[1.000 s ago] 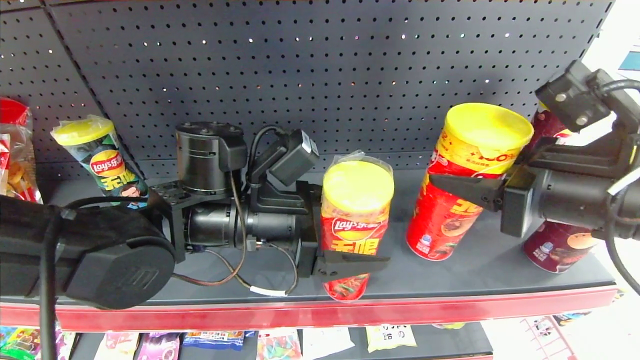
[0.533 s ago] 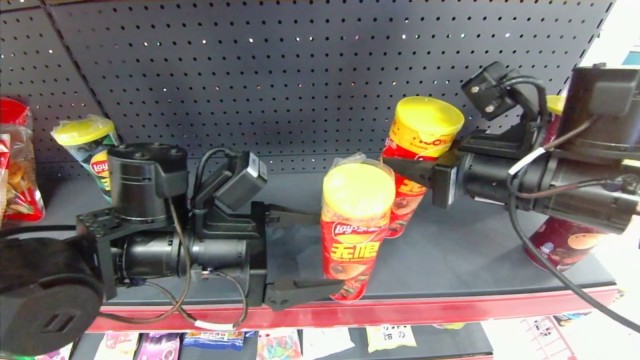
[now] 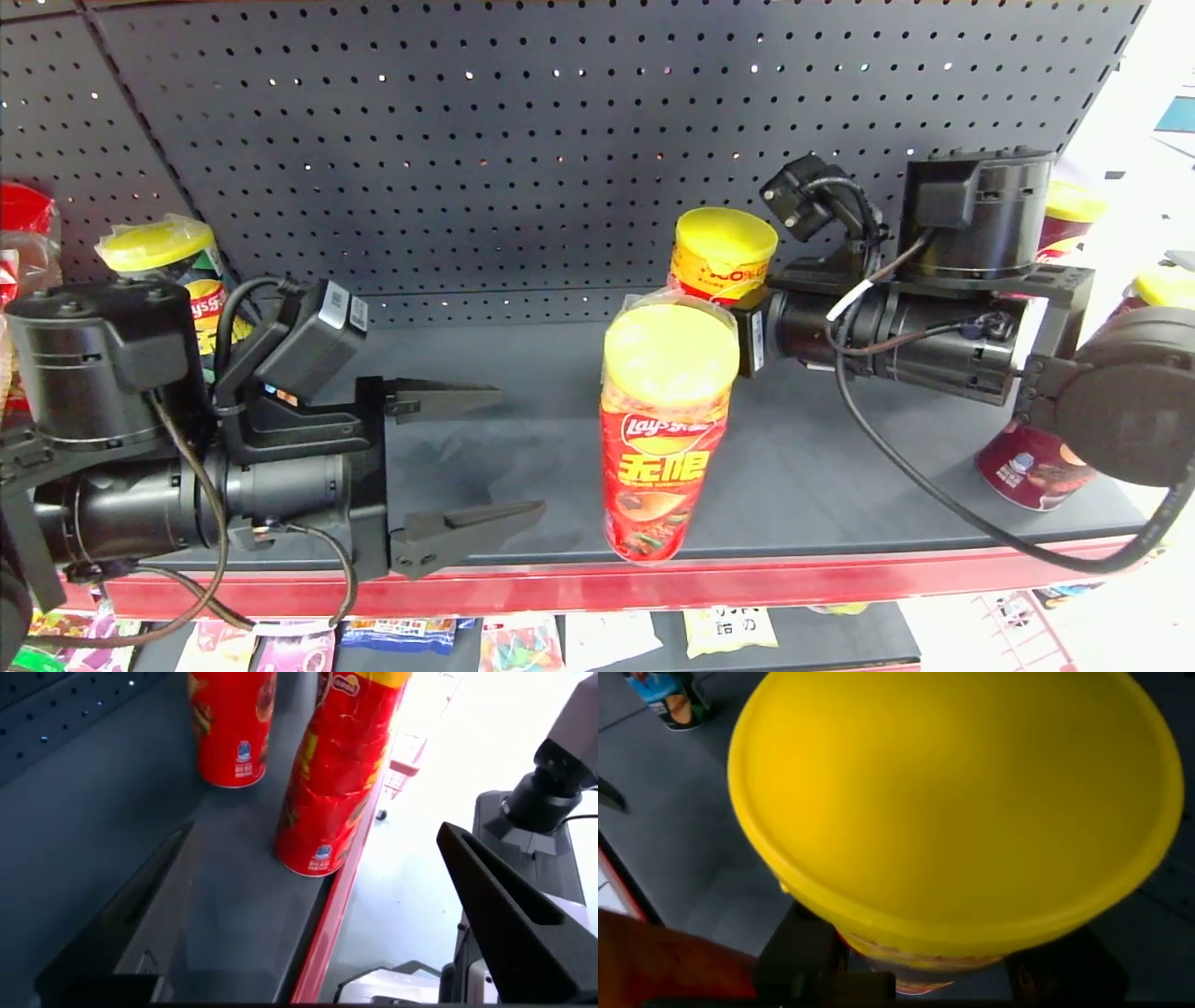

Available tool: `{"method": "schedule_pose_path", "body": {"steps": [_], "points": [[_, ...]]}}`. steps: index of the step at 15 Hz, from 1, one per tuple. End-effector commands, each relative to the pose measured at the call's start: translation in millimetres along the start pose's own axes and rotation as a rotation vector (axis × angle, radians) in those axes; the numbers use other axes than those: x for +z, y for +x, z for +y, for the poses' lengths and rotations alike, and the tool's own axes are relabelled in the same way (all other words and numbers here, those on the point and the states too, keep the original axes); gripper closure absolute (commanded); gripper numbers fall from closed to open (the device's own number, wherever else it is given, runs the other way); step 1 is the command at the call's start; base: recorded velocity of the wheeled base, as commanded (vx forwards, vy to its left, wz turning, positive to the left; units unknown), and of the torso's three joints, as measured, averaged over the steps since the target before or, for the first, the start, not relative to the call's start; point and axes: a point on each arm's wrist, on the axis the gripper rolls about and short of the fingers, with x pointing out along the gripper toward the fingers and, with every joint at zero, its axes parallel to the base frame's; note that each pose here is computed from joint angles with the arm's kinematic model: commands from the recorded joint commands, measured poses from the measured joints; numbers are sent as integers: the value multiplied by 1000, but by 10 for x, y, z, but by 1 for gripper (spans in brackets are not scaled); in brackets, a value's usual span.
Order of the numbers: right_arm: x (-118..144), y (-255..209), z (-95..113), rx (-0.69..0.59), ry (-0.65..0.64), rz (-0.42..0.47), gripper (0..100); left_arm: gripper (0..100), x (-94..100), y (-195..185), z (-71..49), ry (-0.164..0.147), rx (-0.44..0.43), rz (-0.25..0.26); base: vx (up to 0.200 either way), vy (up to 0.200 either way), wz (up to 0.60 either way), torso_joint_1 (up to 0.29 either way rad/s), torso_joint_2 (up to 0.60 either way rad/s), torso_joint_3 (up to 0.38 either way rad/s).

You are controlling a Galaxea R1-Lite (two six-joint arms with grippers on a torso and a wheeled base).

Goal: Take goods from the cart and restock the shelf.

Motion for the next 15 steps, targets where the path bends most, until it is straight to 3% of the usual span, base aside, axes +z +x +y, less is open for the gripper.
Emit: {"method": "schedule_pose_path", "body": {"steps": [1,10,11,15], "points": [[-17,107,-77,-18,4,5,100,0,17,-44,-22,7,7,-9,0,0,0,0,0,0],[16,116,-61,-12,1,-3,100,0,25,-41,-22,10,7,-11,0,0,0,0,0,0],[1,102,-52,-10,2,2,0,0,25,-41,-23,10,6,-11,0,0,0,0,0,0],[17,-7,-39,-13,19,-4,0,0,18,-27,-15,9,11,-7,0,0,0,0,0,0]]}}
